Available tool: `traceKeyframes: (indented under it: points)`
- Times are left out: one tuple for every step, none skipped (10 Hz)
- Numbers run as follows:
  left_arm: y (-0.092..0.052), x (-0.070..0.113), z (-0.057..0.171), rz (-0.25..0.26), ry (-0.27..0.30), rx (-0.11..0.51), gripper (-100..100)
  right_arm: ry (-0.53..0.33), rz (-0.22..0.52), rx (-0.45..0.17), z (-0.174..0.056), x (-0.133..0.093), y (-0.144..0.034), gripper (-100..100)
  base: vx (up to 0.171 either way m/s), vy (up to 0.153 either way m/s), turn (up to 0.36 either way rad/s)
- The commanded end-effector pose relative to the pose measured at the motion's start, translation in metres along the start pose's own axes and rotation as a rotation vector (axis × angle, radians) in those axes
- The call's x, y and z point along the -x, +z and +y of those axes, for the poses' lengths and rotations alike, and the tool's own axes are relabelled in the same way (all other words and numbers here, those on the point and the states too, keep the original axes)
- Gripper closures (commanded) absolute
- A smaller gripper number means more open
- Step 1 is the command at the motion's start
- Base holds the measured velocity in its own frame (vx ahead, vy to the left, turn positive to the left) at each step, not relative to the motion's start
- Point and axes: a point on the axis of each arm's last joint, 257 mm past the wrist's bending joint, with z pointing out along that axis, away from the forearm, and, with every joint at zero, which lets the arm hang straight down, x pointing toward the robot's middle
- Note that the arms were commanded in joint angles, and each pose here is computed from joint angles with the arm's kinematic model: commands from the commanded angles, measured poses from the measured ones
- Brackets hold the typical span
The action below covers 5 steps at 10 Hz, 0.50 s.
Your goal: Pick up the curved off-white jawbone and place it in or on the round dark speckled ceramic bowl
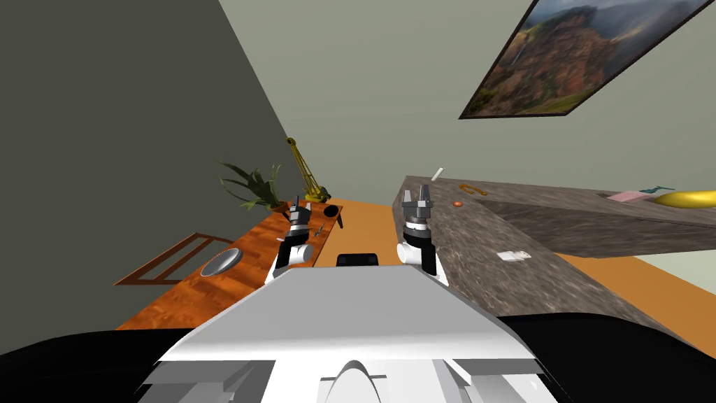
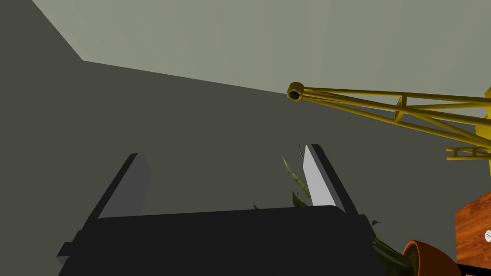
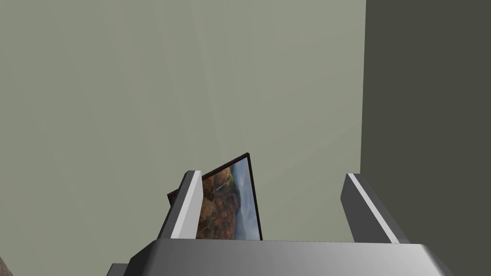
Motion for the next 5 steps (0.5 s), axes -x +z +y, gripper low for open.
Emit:
traceKeyframes:
  points:
    - [0.001,0.004,0.014,-0.006,-0.011,0.033,-100,0.0,0.0,0.0,0.0,0.0,0.0,0,0.001,0.0,-0.018]
    - [0.0,0.013,0.033,-0.017,-0.026,0.08,-100,0.0,0.0,0.0,0.0,0.0,0.0,0,0.004,0.0,-0.043]
    - [-0.001,0.023,0.052,-0.03,-0.043,0.127,-100,0.0,0.0,0.0,0.0,0.0,0.0,0,0.008,0.0,-0.077]
    - [-0.004,0.034,0.072,-0.047,-0.061,0.177,-100,0.0,0.0,0.0,0.0,0.0,0.0,0,0.012,0.002,-0.084]
    - [-0.005,0.034,0.074,-0.048,-0.061,0.183,-100,0.0,0.0,0.0,0.0,0.0,0.0,0,0.009,0.006,-0.033]
